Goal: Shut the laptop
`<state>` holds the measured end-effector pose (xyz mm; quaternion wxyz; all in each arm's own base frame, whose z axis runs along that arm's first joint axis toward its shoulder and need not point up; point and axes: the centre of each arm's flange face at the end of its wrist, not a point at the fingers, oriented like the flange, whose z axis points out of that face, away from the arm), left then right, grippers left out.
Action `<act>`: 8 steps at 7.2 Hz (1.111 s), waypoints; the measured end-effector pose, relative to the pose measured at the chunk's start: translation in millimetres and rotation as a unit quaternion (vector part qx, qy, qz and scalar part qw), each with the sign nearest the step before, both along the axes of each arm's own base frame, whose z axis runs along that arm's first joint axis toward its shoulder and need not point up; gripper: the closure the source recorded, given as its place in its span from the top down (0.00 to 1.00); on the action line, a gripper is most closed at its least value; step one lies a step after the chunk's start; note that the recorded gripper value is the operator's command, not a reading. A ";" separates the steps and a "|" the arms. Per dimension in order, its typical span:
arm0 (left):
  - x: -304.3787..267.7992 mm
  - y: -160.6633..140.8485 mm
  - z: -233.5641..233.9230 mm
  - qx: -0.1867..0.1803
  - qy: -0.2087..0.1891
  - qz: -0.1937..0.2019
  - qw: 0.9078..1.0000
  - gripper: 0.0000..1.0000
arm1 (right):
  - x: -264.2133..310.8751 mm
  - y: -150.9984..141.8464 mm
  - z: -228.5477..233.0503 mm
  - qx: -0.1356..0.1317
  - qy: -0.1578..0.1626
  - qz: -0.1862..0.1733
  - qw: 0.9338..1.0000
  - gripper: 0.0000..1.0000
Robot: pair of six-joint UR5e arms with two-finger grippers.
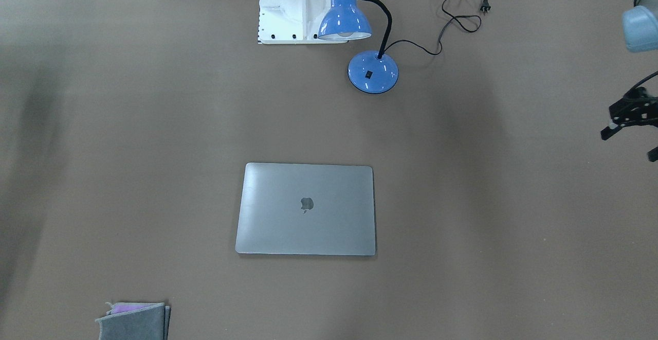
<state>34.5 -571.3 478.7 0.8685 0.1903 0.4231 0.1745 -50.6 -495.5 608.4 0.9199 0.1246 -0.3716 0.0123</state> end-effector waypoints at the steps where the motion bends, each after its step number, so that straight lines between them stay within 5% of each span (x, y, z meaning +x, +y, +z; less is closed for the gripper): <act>1: -35.0 3.7 22.5 0.000 -0.041 0.006 0.999 0.99 | 28.3 11.8 13.8 -0.011 0.018 -0.012 1.000 1.00; 3: -72.2 15.6 60.4 -0.051 -0.104 0.019 0.993 0.99 | 84.9 30.0 4.5 -0.043 0.050 -0.048 0.997 1.00; 5: -92.5 51.5 103.3 -0.113 -0.115 0.016 0.987 0.99 | 113.4 64.2 12.8 -0.067 0.066 -0.078 0.992 1.00; 8: -96.8 85.8 139.5 -0.133 -0.114 0.012 0.984 0.99 | 118.0 99.4 49.5 -0.110 0.064 -0.088 0.988 1.00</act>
